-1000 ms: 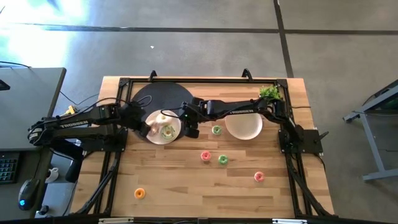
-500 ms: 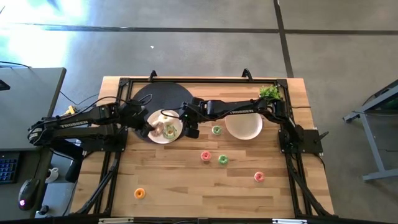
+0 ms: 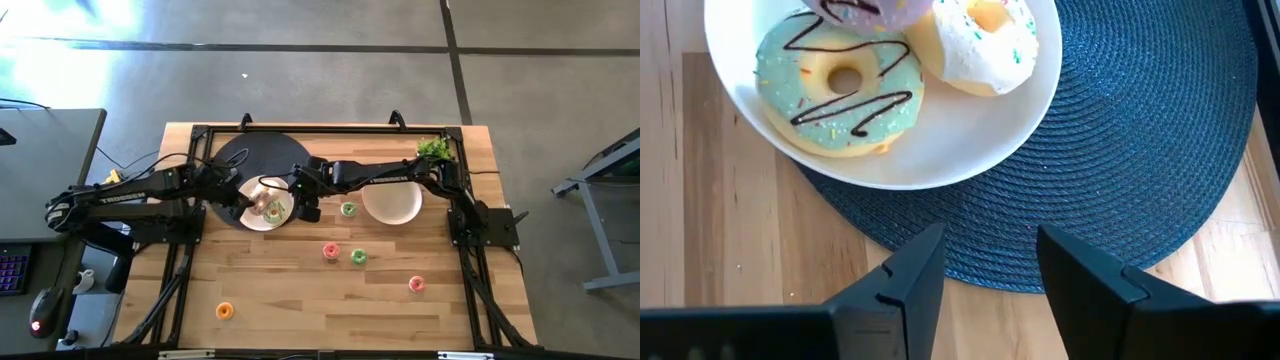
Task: Pick & Place donuts
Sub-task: Put the large purple donut on the left white plate
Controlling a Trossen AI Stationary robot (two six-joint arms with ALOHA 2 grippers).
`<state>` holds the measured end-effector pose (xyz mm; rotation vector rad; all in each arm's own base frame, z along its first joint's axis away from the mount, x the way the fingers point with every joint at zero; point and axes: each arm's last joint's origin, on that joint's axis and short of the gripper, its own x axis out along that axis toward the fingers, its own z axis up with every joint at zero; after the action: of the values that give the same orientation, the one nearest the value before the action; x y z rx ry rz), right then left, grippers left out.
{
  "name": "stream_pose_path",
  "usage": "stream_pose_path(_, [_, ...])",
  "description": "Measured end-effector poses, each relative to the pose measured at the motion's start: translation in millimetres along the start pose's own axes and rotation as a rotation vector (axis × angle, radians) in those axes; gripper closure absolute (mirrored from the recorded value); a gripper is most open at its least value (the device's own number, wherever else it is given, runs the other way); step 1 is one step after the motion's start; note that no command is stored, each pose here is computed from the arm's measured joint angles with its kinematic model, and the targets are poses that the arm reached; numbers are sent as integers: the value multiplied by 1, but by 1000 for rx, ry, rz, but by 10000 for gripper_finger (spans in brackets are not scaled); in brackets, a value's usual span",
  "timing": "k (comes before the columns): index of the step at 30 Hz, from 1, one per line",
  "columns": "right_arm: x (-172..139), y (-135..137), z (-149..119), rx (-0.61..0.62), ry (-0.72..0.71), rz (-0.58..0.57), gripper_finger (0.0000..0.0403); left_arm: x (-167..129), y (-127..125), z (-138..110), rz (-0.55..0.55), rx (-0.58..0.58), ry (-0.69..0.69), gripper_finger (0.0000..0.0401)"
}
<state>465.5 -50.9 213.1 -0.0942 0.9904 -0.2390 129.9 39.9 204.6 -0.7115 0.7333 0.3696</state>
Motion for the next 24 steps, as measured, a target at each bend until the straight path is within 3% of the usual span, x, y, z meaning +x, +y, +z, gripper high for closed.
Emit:
stream_pose_path(5, [0, 0, 0, 0, 0, 0, 246, 14, 2, 3, 63, 8, 41, 330])
stream_pose_path(15, [0, 0, 0, 0, 0, 0, 242, 25, 2, 4, 55, 24, 85, 257])
stream_pose_path(20, [0, 0, 4, -14, -43, 14, 242, 24, 4, 2, 76, -10, 112, 247])
stream_pose_path(24, [-1, 3, 12, -31, -126, 92, 242, 19, 1, 6, 96, -9, 106, 247])
